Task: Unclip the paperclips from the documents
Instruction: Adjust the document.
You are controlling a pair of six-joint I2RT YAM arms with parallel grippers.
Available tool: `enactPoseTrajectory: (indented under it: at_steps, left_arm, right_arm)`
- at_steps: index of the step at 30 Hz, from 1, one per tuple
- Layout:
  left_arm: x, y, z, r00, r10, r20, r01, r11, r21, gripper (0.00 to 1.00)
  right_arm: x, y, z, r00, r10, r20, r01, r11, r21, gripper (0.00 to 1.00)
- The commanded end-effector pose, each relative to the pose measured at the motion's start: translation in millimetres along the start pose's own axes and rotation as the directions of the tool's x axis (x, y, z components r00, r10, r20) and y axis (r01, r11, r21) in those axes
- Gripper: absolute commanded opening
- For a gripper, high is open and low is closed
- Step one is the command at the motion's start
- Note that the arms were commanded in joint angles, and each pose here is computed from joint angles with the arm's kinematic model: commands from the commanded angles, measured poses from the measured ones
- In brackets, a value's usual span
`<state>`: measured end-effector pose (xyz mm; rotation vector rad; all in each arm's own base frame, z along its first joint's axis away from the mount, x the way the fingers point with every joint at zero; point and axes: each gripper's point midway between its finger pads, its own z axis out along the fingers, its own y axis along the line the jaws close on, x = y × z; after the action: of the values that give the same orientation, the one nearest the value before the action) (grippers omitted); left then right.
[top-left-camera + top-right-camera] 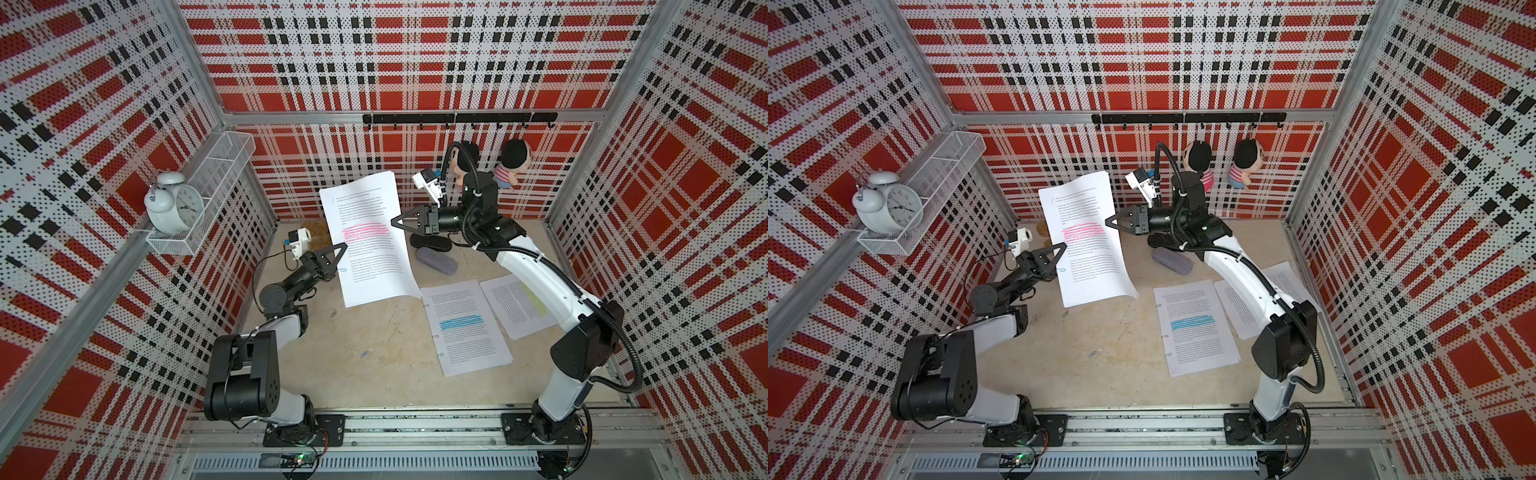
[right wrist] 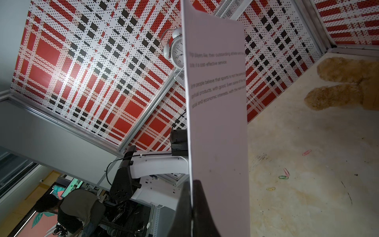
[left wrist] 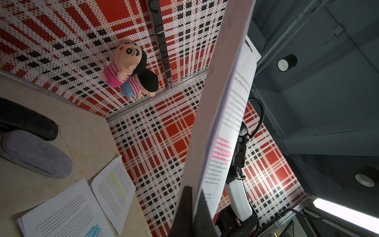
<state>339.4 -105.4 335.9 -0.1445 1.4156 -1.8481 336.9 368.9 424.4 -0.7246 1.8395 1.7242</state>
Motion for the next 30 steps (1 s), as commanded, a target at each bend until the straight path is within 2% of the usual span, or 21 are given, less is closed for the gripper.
enactPoseTrajectory:
  at_steps: [1, 2, 3, 4, 6, 9, 12, 19, 22, 23, 25, 28, 30]
  left_arm:
    - [3.3, -50.0, 1.0, 0.980, 0.197, 0.007, -0.196, 0.971, 0.137, 0.00]
    - [3.0, -51.6, 0.8, 0.980, 0.199, 0.011, -0.199, 0.970, 0.140, 0.00]
    - [2.5, -54.1, 0.7, 0.979, 0.202, 0.018, -0.202, 0.968, 0.146, 0.00]
    - [2.1, -56.1, 0.8, 0.979, 0.204, 0.022, -0.205, 0.967, 0.150, 0.00]
    - [1.7, -60.0, 1.2, 0.978, 0.208, 0.025, -0.210, 0.965, 0.158, 0.00]
    - [1.4, -66.4, 2.0, 0.976, 0.218, 0.027, -0.219, 0.960, 0.172, 0.00]
    - [0.0, -71.6, 2.8, 0.974, 0.222, 0.036, -0.225, 0.957, 0.183, 0.00]
    - [-1.7, -73.8, 6.0, 0.974, 0.224, 0.022, -0.224, 0.956, 0.187, 0.00]
    - [0.4, -71.2, 6.1, 0.976, 0.217, 0.009, -0.215, 0.960, 0.182, 0.00]
    - [1.0, -70.5, 6.0, 0.976, 0.218, 0.006, -0.216, 0.960, 0.180, 0.00]
    - [1.6, -68.4, 5.1, 0.977, 0.215, 0.008, -0.213, 0.961, 0.176, 0.00]
    - [2.1, -65.7, 4.2, 0.978, 0.209, 0.010, -0.208, 0.963, 0.170, 0.00]
    - [2.8, -64.3, 4.3, 0.979, 0.205, 0.008, -0.203, 0.965, 0.167, 0.00]
  right_arm:
    - [0.0, -3.0, -6.2, 1.000, -0.009, 0.023, 0.009, 0.999, 0.036, 0.00]
    - [0.6, -4.3, -6.0, 1.000, -0.009, 0.028, 0.008, 0.999, 0.038, 0.00]
    - [0.2, -6.2, -6.3, 0.999, -0.011, 0.039, 0.009, 0.999, 0.039, 0.09]
    - [0.9, -9.9, -5.7, 0.999, -0.011, 0.052, 0.009, 0.999, 0.039, 0.22]
    - [2.3, -15.9, -5.2, 0.998, -0.010, 0.070, 0.007, 0.999, 0.041, 0.37]
    - [5.4, -24.0, -4.4, 0.996, -0.007, 0.093, 0.003, 0.999, 0.039, 0.53]
    - [6.0, -28.0, -3.2, 0.993, -0.002, 0.121, 0.000, 1.000, 0.018, 0.59]
    - [0.6, -25.7, -4.9, 0.986, -0.023, 0.165, 0.023, 1.000, 0.004, 0.60]
    - [-1.9, -25.0, -6.4, 0.985, -0.029, 0.168, 0.028, 1.000, 0.007, 0.59]
    - [-2.4, -25.8, -7.2, 0.986, -0.026, 0.168, 0.025, 1.000, 0.008, 0.55]
    - [-3.8, -26.3, -9.3, 0.985, -0.025, 0.172, 0.023, 1.000, 0.013, 0.42]
    - [-4.8, -26.7, -11.8, 0.984, -0.026, 0.177, 0.022, 1.000, 0.020, 0.14]
    - [-5.8, -26.9, -13.5, 0.983, -0.027, 0.183, 0.022, 0.999, 0.028, 0.00]
